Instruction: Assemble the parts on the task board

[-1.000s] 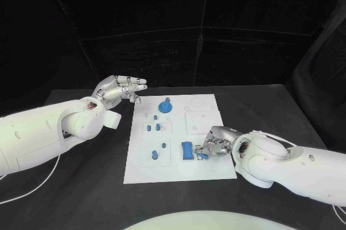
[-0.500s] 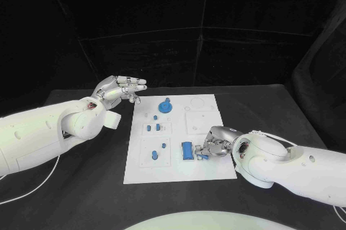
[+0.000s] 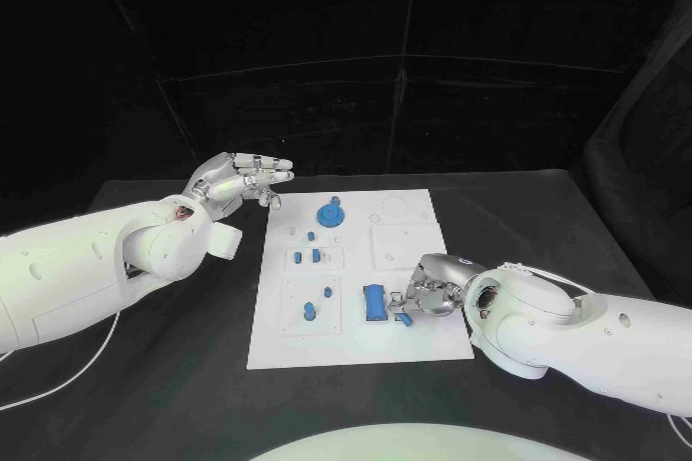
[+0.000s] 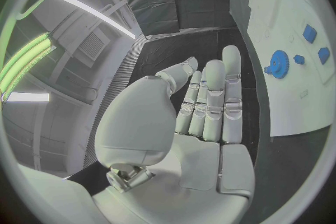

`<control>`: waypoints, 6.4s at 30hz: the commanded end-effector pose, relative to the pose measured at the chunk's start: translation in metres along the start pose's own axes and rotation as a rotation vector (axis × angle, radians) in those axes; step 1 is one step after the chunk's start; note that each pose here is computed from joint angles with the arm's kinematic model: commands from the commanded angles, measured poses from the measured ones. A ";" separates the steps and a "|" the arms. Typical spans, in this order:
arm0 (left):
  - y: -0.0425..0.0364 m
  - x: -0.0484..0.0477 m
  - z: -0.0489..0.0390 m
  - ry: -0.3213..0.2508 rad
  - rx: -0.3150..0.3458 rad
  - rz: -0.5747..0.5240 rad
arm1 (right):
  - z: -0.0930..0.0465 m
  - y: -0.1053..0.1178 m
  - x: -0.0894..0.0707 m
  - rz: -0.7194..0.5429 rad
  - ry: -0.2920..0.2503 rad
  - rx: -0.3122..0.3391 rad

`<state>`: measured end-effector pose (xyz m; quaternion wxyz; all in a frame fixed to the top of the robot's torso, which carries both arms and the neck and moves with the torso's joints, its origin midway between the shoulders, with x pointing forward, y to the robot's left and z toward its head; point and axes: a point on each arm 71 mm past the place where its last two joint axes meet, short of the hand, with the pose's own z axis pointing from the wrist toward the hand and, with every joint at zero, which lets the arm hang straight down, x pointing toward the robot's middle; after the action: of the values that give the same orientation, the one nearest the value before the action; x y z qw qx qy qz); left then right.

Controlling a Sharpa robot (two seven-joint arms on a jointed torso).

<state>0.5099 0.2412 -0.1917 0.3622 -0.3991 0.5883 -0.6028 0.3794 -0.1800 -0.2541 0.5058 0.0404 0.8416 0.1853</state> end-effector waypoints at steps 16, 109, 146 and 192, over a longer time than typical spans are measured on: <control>-0.0009 0.0008 0.0006 0.009 0.000 -0.007 | -0.001 0.003 0.003 -0.053 0.048 -0.019; 0.0049 0.0017 -0.0016 0.021 -0.028 -0.007 | -0.011 -0.007 -0.005 0.060 0.000 -0.037; 0.0055 0.0023 -0.0014 0.022 -0.028 -0.007 | -0.003 -0.009 -0.008 0.080 -0.046 -0.062; 0.0337 0.0158 0.0097 -0.264 0.017 -0.051 | 0.080 -0.034 -0.084 1.117 -0.421 -0.299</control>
<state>0.5132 0.2197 -0.2247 0.3748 -0.4891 0.5234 -0.5885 0.4944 -0.2063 -0.2325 0.4548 0.3986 0.5808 0.5450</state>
